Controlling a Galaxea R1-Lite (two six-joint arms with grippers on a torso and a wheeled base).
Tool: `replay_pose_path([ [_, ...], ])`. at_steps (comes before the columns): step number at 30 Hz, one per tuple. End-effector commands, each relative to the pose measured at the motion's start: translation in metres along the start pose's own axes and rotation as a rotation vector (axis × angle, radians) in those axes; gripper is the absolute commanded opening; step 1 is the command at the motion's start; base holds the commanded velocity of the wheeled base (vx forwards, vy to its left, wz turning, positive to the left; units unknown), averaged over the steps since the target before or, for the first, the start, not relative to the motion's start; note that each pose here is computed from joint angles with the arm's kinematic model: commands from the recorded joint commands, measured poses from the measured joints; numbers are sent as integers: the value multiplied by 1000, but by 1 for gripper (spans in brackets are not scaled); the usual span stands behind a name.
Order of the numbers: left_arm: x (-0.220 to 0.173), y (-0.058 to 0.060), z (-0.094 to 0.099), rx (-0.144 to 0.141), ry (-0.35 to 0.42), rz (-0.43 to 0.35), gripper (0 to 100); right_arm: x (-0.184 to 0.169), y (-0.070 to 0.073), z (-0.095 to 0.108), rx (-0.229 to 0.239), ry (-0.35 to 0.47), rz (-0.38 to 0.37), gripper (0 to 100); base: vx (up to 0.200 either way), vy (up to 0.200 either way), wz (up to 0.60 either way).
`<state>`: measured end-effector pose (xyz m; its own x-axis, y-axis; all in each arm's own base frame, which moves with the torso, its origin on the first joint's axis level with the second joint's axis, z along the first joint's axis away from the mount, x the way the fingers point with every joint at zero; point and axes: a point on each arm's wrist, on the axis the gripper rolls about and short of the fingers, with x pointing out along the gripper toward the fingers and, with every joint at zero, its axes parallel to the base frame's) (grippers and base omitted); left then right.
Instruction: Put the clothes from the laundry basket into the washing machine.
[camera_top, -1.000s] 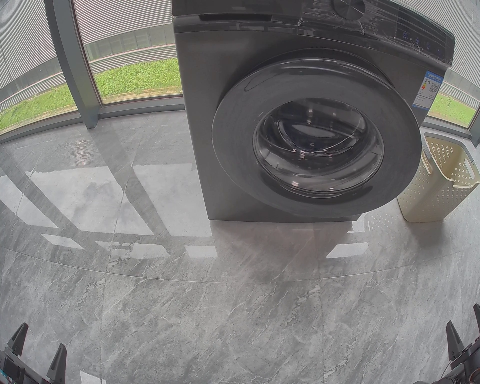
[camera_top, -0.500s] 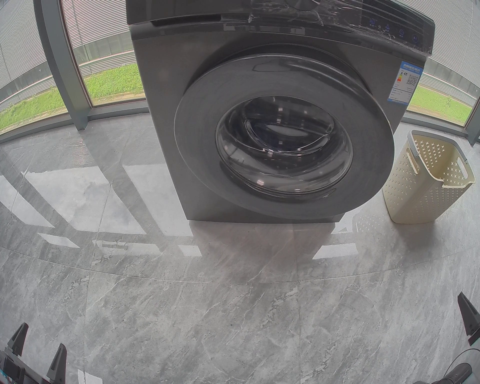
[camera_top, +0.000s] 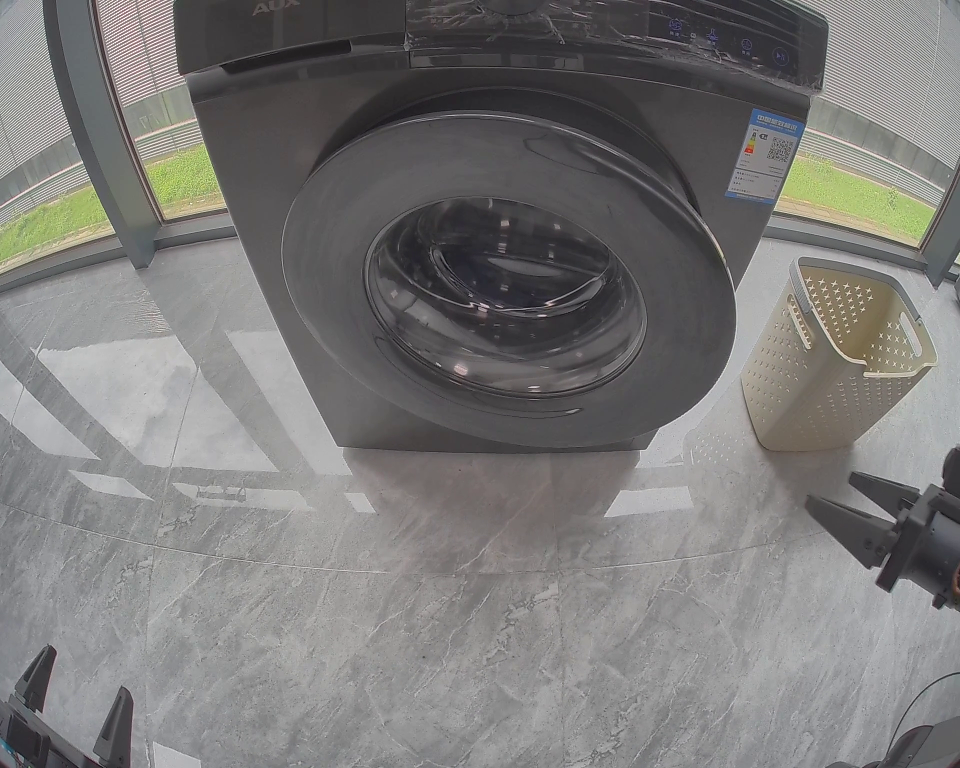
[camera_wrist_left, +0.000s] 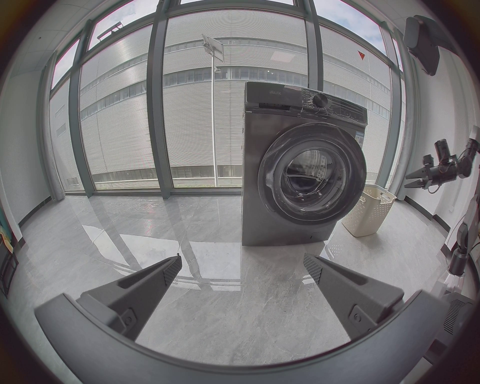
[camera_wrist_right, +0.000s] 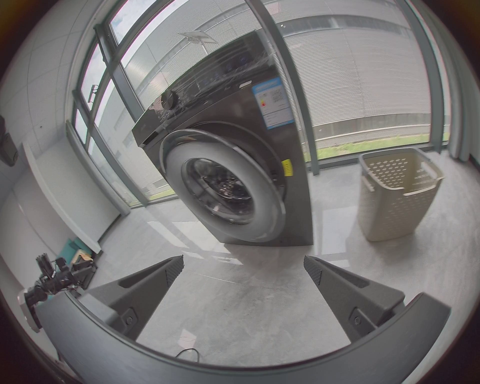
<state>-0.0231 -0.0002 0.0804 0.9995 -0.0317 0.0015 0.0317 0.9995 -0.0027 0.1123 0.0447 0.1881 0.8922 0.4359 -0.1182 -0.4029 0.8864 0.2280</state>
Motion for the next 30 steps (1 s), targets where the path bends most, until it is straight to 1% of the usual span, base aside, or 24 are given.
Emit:
replay_pose_path([
  [1,1,0,-5,0,8,1,100,61,18,-14,31,139,115,100,200,0,0],
  [2,1,0,-5,0,8,0,100,66,20,-14,28,133,123,100,200,0,0],
  [6,1,0,-5,-2,8,1,100,81,21,-11,28,109,98,100,200,0,0],
  [10,1,0,-5,-2,8,0,100,88,22,-1,29,65,89,100,200,0,0],
  [11,1,0,-5,-2,8,0,100,88,22,-1,29,65,89,100,200,0,0],
  [13,1,0,-5,0,8,0,100,89,23,5,29,39,94,100,200,0,0],
  [22,1,0,-5,0,8,1,100,91,25,10,32,24,102,100,200,0,0],
  [26,1,0,-5,0,8,0,100,92,26,13,52,15,105,100,200,0,0],
  [30,1,0,-5,1,8,1,100,95,26,18,54,-4,105,100,200,0,0],
])
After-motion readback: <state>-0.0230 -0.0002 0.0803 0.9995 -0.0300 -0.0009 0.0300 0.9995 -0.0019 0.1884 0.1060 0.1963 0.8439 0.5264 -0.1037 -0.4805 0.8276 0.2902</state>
